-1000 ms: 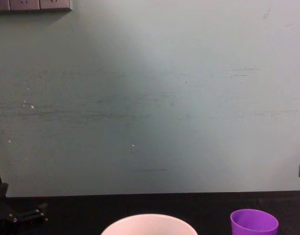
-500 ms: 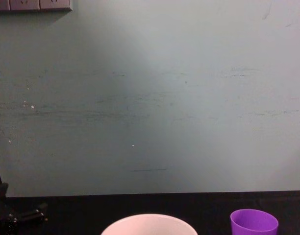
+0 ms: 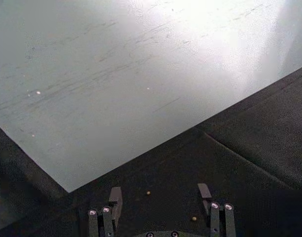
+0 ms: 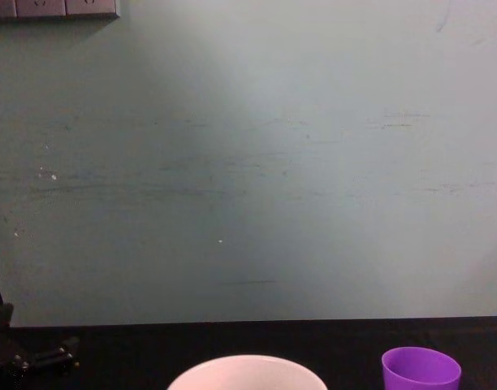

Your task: Pick up the cup and pour the mung beans from the cup into the bowl.

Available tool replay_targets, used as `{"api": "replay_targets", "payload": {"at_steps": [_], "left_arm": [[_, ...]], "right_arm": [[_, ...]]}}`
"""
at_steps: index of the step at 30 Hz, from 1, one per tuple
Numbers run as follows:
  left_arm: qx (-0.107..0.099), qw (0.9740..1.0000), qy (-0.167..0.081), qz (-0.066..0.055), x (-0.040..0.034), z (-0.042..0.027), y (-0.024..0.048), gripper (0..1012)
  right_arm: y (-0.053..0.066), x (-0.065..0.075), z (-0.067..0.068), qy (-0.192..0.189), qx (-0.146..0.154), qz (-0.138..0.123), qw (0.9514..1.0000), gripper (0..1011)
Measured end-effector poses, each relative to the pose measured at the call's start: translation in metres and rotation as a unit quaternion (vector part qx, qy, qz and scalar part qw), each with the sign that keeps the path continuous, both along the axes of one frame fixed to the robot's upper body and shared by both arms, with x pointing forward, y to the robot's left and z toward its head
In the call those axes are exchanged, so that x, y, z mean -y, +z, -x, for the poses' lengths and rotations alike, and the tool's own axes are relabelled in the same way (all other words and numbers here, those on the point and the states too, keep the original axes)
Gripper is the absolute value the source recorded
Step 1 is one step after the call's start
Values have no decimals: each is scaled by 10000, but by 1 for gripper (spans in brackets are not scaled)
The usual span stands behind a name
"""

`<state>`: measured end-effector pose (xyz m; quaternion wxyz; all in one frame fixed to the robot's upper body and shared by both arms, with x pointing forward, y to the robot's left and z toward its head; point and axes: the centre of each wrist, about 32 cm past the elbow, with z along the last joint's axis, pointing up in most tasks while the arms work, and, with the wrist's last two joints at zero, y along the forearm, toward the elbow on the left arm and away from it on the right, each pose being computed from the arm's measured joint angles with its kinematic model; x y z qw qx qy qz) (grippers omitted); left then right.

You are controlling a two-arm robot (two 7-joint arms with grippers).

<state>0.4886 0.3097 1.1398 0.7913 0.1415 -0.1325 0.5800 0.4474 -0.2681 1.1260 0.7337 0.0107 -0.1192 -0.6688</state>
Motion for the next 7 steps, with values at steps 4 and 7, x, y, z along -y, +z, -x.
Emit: {"api": "replay_targets", "payload": {"at_steps": [4, 7], "left_arm": [[0, 10000, 0, 0, 0, 0, 0, 1000], [0, 10000, 0, 0, 0, 0, 0, 1000]], "right_arm": [[0, 0, 0, 2, 0, 2, 10000, 1000], [0, -1, 0, 4, 0, 3, 10000, 1000]]}}
